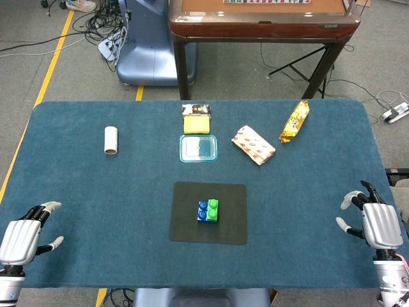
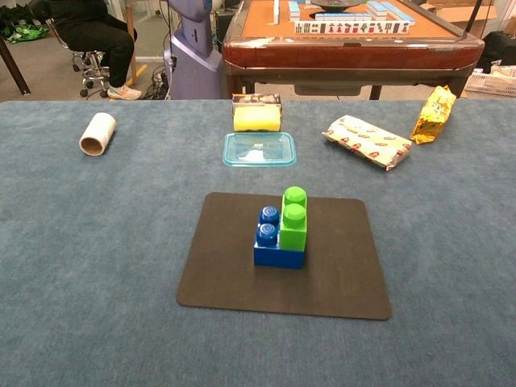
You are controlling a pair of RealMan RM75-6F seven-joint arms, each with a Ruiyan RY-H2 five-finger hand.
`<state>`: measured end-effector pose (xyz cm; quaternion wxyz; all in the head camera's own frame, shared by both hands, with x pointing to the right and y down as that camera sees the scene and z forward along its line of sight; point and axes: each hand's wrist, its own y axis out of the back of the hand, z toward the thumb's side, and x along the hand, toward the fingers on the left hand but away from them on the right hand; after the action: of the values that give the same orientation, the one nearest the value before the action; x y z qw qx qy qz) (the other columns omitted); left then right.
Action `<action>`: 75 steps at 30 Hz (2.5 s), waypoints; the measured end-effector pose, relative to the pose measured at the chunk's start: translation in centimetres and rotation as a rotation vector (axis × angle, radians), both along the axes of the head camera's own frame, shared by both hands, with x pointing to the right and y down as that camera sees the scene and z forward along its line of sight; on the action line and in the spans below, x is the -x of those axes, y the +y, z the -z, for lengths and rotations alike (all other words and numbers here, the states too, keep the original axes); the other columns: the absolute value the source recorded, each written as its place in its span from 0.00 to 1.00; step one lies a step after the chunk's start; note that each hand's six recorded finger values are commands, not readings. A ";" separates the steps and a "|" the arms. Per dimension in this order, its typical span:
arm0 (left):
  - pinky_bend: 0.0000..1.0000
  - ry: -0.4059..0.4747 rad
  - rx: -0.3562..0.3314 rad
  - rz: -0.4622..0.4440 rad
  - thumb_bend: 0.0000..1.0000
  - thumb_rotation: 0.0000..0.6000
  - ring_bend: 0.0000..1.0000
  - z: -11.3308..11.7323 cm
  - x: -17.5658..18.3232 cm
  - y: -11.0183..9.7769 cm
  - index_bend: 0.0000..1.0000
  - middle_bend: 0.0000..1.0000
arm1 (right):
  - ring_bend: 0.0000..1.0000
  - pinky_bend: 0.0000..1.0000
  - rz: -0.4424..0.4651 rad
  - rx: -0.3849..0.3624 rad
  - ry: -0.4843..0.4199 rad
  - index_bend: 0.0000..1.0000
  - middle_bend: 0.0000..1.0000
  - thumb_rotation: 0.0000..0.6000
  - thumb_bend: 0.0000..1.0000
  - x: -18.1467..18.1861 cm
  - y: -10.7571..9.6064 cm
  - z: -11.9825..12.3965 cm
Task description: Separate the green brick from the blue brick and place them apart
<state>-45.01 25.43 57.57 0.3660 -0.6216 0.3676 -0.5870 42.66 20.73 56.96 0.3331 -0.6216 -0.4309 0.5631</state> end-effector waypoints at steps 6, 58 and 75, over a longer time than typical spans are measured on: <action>0.56 0.003 0.004 0.033 0.10 1.00 0.28 0.1 0.6 0.7 0.30 0.27 | 0.44 0.60 0.016 -0.002 -0.029 0.56 0.42 1.00 0.15 0.8 -0.7 -0.4; 0.59 0.012 0.078 0.038 0.10 1.00 0.28 -2.7 1.0 2.9 0.30 0.27 | 1.00 1.00 0.354 0.383 -0.222 0.13 1.00 1.00 0.00 28.0 -3.7 -6.3; 0.59 0.017 0.086 0.031 0.10 1.00 0.28 -3.1 0.6 3.0 0.30 0.27 | 1.00 1.00 0.310 0.473 -0.173 0.13 1.00 1.00 0.00 28.8 -4.1 -7.3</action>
<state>-45.61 28.43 60.62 0.3269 -0.6359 0.3546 -0.6024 13.90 16.67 64.30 0.2228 -0.7861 -0.2144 0.5352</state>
